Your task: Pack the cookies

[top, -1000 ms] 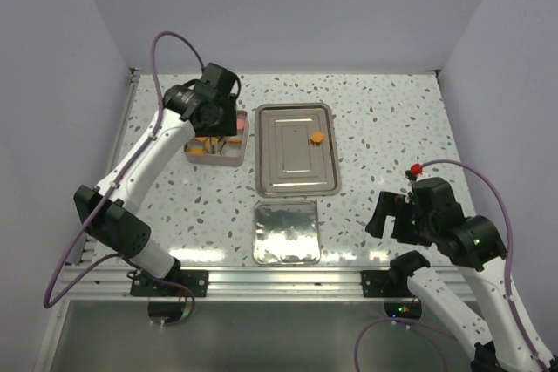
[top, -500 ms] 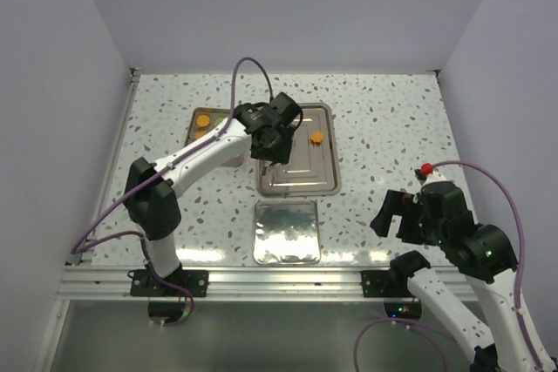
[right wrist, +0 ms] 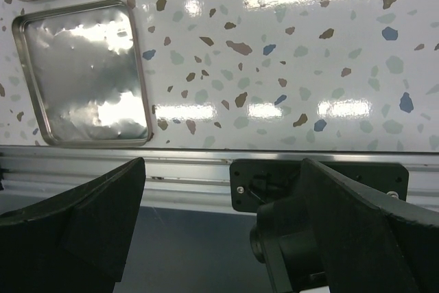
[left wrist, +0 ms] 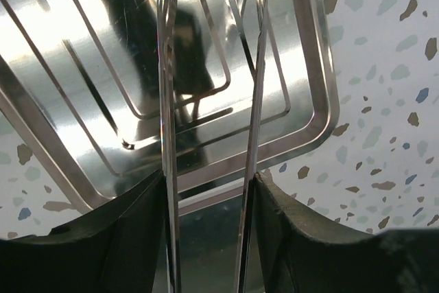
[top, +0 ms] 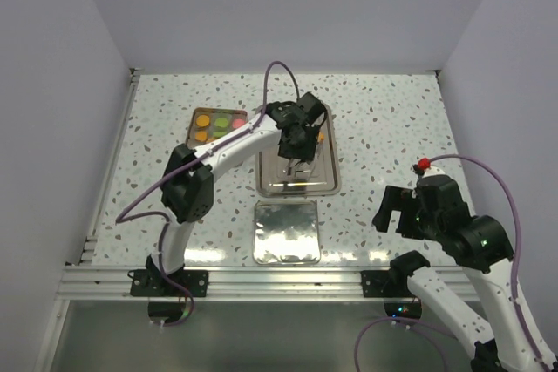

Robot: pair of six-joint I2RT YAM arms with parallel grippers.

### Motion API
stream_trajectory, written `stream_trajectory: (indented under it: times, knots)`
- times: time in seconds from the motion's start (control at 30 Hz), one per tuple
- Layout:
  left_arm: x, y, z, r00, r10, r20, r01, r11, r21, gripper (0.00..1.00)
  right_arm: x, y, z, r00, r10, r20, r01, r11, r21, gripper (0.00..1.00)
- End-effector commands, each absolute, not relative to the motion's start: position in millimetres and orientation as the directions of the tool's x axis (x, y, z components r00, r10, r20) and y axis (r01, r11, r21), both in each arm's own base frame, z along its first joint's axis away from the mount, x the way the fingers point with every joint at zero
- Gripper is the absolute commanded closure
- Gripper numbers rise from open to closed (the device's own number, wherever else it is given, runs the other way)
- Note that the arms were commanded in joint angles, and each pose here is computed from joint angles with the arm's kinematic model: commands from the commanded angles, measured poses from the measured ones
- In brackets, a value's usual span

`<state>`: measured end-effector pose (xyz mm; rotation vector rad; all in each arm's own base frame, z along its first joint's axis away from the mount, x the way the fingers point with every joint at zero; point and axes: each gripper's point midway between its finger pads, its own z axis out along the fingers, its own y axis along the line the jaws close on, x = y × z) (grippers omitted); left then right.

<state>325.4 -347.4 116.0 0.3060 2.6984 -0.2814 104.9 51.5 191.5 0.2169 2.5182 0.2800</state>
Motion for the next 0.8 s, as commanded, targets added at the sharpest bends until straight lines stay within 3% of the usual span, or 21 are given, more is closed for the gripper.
stream_trajectory:
  times: [0.0,0.37,0.47,0.6,0.77]
  knots:
    - [340.3,-366.7,131.0,-0.868,0.175,-0.464,0.287,0.940,-0.182,0.44,105.0,45.2,197.2,-0.811,0.188,-0.554,0.083,0.975,0.208,0.01]
    - [354.6,-379.1,111.0,-0.880,0.196,-0.433,0.284,0.947,-0.148,0.44,111.4,42.8,200.0,-0.805,0.158,-0.571,0.067,0.982,0.178,0.01]
    - [356.3,-379.3,109.3,-0.880,0.198,-0.432,0.283,0.949,-0.141,0.47,111.9,42.7,200.5,-0.805,0.153,-0.573,0.062,0.983,0.175,0.01]
    - [356.9,-378.5,108.2,-0.879,0.204,-0.430,0.285,0.949,-0.132,0.61,112.8,42.8,201.8,-0.801,0.153,-0.578,0.060,0.983,0.176,0.01]
    - [359.5,-373.9,120.2,-0.870,0.200,-0.450,0.281,0.952,-0.118,0.64,113.7,44.2,201.2,-0.803,0.149,-0.577,0.054,0.982,0.178,0.01]
